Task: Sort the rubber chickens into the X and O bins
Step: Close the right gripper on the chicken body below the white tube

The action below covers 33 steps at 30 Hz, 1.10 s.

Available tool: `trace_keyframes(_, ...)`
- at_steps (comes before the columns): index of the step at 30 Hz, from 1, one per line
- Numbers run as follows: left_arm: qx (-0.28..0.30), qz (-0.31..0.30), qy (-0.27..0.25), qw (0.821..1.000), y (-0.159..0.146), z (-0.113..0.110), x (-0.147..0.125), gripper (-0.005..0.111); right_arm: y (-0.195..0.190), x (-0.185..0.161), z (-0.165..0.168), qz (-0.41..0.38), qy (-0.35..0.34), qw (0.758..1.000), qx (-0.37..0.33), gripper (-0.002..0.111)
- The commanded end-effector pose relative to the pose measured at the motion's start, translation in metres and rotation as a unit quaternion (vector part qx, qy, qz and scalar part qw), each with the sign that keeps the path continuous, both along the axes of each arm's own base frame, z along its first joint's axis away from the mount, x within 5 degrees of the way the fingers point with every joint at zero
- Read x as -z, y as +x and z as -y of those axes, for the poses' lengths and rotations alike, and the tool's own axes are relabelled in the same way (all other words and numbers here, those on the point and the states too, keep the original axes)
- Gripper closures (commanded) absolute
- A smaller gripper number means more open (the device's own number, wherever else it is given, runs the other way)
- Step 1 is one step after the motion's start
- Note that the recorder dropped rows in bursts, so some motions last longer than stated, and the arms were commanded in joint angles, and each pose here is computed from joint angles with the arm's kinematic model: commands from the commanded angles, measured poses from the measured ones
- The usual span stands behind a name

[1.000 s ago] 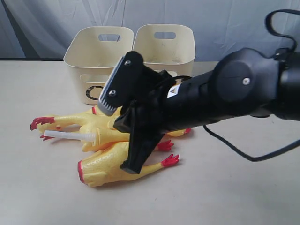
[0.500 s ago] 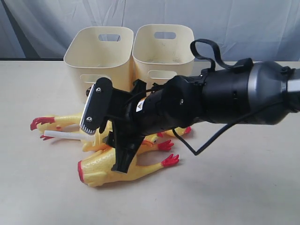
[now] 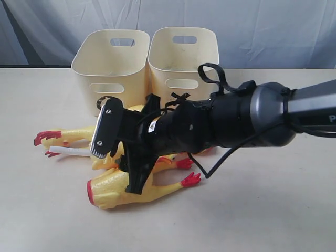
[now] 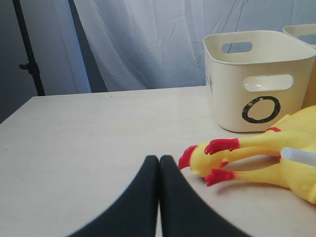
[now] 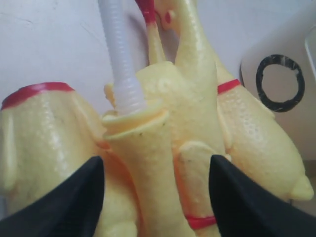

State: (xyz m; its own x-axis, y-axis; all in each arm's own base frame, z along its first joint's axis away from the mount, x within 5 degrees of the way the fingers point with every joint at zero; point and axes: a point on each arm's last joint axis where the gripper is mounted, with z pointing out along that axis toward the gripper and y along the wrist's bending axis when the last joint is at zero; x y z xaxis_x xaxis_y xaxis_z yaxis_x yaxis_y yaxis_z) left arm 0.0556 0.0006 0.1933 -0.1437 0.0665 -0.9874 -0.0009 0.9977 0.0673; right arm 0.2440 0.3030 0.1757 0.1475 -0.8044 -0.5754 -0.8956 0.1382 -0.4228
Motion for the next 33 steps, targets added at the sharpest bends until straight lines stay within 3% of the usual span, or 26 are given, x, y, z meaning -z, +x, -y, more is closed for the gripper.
trace_keyframes(1, -0.004, -0.001, -0.002, 1.0, 0.0, 0.0, 0.001, 0.107, -0.004, -0.003, -0.01, 0.03, -0.002, 0.999, -0.027, 0.05)
trace_keyframes(9, -0.004, -0.001, -0.002, 1.0, 0.0, 0.0, 0.001, 0.107, -0.009, 0.005, -0.03, 0.035, -0.007, 0.998, -0.053, 0.05)
trace_keyframes(33, -0.004, -0.001, -0.002, 1.0, 0.0, 0.0, 0.001, 0.107, -0.004, 0.022, -0.033, 0.04, -0.012, 0.998, -0.045, 0.05)
